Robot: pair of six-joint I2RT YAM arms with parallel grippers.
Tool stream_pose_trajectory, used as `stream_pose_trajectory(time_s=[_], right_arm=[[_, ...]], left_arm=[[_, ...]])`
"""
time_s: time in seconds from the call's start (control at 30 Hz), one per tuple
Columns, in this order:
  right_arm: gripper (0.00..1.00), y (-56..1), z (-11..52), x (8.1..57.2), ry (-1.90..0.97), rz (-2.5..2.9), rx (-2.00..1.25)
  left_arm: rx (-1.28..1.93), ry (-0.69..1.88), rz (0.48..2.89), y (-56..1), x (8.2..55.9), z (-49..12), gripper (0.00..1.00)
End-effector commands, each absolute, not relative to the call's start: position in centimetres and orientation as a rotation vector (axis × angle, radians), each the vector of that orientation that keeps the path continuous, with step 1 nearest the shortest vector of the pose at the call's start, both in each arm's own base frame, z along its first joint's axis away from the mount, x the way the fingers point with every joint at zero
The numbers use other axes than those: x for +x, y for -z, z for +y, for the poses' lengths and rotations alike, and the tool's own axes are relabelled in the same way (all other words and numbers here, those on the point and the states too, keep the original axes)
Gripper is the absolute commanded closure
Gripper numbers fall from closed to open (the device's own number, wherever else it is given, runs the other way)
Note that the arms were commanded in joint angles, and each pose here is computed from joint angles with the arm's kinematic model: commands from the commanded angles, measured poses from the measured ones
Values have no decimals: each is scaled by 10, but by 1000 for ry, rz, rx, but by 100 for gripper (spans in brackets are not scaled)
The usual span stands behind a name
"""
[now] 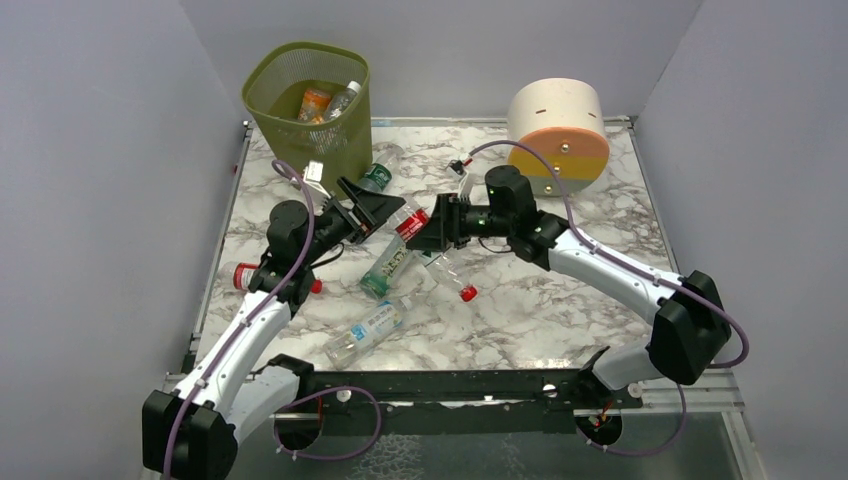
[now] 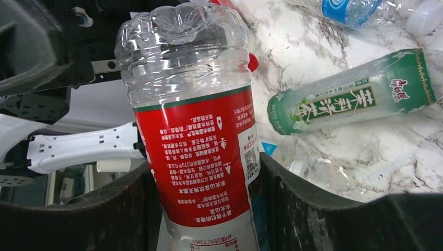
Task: Put the plastic bottles in the bin
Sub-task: Pick up the plastic bottle at the center of the board.
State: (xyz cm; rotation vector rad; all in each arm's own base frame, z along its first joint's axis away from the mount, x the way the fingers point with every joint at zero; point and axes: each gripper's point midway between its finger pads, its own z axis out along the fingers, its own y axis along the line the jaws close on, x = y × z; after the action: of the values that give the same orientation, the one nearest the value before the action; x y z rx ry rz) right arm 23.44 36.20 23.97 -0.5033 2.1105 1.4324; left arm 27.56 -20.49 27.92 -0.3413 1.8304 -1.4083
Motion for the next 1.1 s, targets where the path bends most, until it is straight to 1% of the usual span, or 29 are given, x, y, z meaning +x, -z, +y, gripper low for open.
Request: stream_pose_trajectory(time_s=[0.0,0.13,0.43,0.57,0.7,0.8,0.9,1.07], right_arm=[[51,-261,375,235,-1498,2026,-550],[51,-261,381,237,-1515,2022,-538],[51,-268,397,237,-1537,2017,-543],[51,-272,399,239,-1532,2012,-535],[51,-274,398,238,-1529,2011,-531],[48,-275,396,237,-1530,2010,-528],[45,-274,394,235,-1530,2015,-522],[38,-269,391,231,-1522,2044,-522]], left_arm=[[-317,1409,1740,-306,283,-208,1],[-296,1411,1749,-306,282,-216,1],[-281,1328,1777,-293,280,-218,1],[-278,1298,1780,-291,281,-217,13],[-269,1279,1782,-292,282,-216,30],[-269,1267,1791,-290,283,-216,42],[-264,1261,1797,-290,284,-216,50],[-262,1240,1796,-291,288,-215,53]])
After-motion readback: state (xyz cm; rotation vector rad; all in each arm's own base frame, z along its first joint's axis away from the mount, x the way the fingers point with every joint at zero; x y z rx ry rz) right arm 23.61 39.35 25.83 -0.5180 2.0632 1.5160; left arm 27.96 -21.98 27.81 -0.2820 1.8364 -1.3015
